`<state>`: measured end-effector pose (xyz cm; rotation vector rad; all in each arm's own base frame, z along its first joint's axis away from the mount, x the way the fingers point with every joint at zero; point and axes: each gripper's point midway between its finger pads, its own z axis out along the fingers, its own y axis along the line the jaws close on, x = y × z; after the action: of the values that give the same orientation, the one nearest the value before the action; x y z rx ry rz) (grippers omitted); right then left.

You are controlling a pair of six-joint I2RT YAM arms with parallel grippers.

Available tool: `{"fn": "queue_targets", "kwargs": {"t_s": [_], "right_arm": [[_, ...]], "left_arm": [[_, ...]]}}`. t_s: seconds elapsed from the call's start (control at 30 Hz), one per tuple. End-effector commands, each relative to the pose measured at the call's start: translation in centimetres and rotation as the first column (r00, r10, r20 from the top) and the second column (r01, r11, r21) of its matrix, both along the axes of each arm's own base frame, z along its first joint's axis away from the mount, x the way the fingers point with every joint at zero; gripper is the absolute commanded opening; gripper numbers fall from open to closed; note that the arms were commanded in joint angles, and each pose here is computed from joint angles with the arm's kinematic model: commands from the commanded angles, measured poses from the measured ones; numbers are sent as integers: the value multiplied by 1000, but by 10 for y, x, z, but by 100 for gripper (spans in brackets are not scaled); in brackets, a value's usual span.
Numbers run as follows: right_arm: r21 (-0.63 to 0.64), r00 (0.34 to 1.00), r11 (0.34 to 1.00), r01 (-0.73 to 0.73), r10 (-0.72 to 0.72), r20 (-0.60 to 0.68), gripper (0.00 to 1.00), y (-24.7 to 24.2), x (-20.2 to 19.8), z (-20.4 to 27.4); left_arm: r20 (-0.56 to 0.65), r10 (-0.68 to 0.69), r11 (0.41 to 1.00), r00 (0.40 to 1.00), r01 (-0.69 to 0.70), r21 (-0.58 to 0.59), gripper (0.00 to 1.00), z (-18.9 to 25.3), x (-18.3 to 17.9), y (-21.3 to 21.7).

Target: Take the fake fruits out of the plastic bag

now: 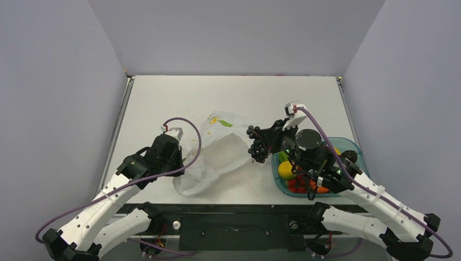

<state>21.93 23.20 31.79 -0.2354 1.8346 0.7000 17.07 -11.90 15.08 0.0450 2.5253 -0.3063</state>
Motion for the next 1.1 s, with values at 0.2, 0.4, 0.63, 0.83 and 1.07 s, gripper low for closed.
{"fn": "queue_targets", "kwargs": {"t_s": [0.2, 0.4, 0.63, 0.83, 1.07], "right_arm": [[-2, 877, 881, 473, -471, 91, 0, -119, 10, 20], [-47, 715, 714, 698, -693, 95, 0, -175, 11, -2], [-145, 525, 519, 843, -851, 5, 0, -232, 27, -52], [-233, 482, 478, 847, -875, -42, 0, -248, 39, -88], [-316, 506, 506, 803, -858, -88, 0, -241, 53, -124]], "left_arm": [[87, -3, 998, 996, 9, -59, 0, 19, 3, -3], [86, -6, 998, 996, 11, -59, 0, 19, 3, -4], [80, 6, 999, 997, -2, -52, 0, 17, 4, -2], [75, -2, 999, 997, 6, -51, 0, 16, 3, -4], [79, -16, 998, 997, 20, -57, 0, 17, 2, -6]]}}
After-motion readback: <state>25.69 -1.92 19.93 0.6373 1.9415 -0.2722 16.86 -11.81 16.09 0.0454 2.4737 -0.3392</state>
